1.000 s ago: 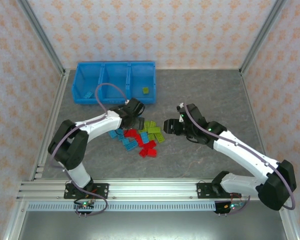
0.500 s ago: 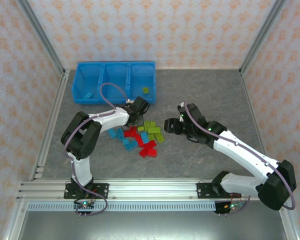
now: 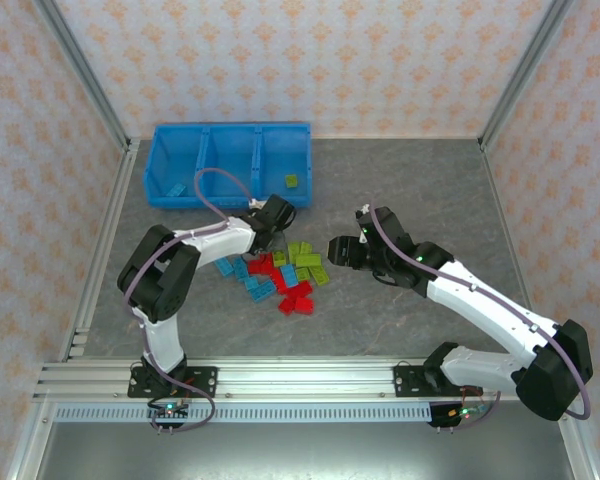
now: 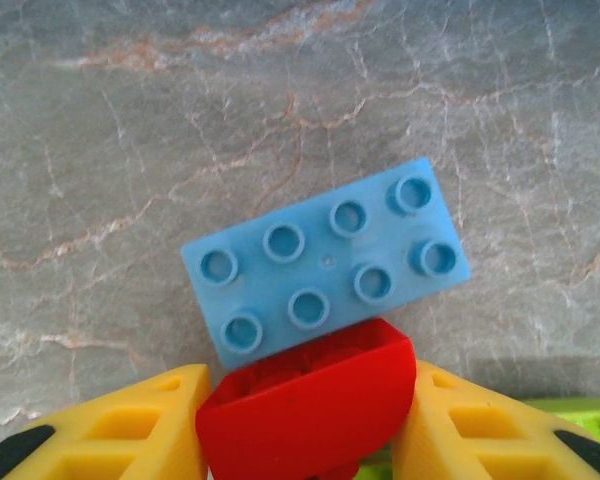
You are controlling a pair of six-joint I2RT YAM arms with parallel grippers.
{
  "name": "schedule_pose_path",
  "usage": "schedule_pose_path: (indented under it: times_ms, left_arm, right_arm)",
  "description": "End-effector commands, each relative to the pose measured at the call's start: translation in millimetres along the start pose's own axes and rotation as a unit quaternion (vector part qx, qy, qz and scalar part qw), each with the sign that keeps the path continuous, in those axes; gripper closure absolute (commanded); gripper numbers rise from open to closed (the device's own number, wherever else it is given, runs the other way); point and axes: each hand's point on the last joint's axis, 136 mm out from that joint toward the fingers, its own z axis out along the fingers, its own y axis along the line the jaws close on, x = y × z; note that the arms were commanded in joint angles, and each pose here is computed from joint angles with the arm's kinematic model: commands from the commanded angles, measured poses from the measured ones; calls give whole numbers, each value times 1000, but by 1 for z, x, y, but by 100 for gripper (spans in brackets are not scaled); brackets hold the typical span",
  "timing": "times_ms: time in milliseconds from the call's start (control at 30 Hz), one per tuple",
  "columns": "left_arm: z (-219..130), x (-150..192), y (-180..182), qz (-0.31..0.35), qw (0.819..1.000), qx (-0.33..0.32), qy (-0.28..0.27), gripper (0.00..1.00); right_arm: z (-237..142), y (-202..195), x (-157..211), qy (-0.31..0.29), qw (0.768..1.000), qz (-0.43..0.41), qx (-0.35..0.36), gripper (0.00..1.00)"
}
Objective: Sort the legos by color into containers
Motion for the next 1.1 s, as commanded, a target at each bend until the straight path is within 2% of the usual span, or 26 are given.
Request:
schedule_pose_path:
  times_ms: [0,233,400,567,700,767,900,1067]
  left_arm:
    - [-30,-13,4,-5,1000,20,-21,60]
    - [-83,-53,13,-11,995,28,-91,60]
    - [-99,-119,42,-44,988,7,-148,60]
    - [-88,-202,74,-73,979,-34,-186,60]
    - [-58,-250,78,-85,983,-24,-162,59]
    - [-52,-268,74,-85,984,-13,-158,53]
    - [-63,-286,67,-79,983,1,-166,37]
    - [-111,-277,60,-76,979,41,-185,34]
  right_arm:
    - [-7,7,-7,-10,1000,8,-8,37]
    - [-5,7,-8,-13,1000,13,-8,38]
    - [-6,8,-8,-12,1000,16,-9,37]
    - [-10,5,-6,-12,1000,20,-6,37]
    - [-16,2,-4,-17,1000,22,-3,37]
    - [-19,-3,-5,-22,999,22,8,37]
    - [-21,-10,-4,-25,999,20,24,37]
    - [-13,-15,-2,-21,999,20,35,37]
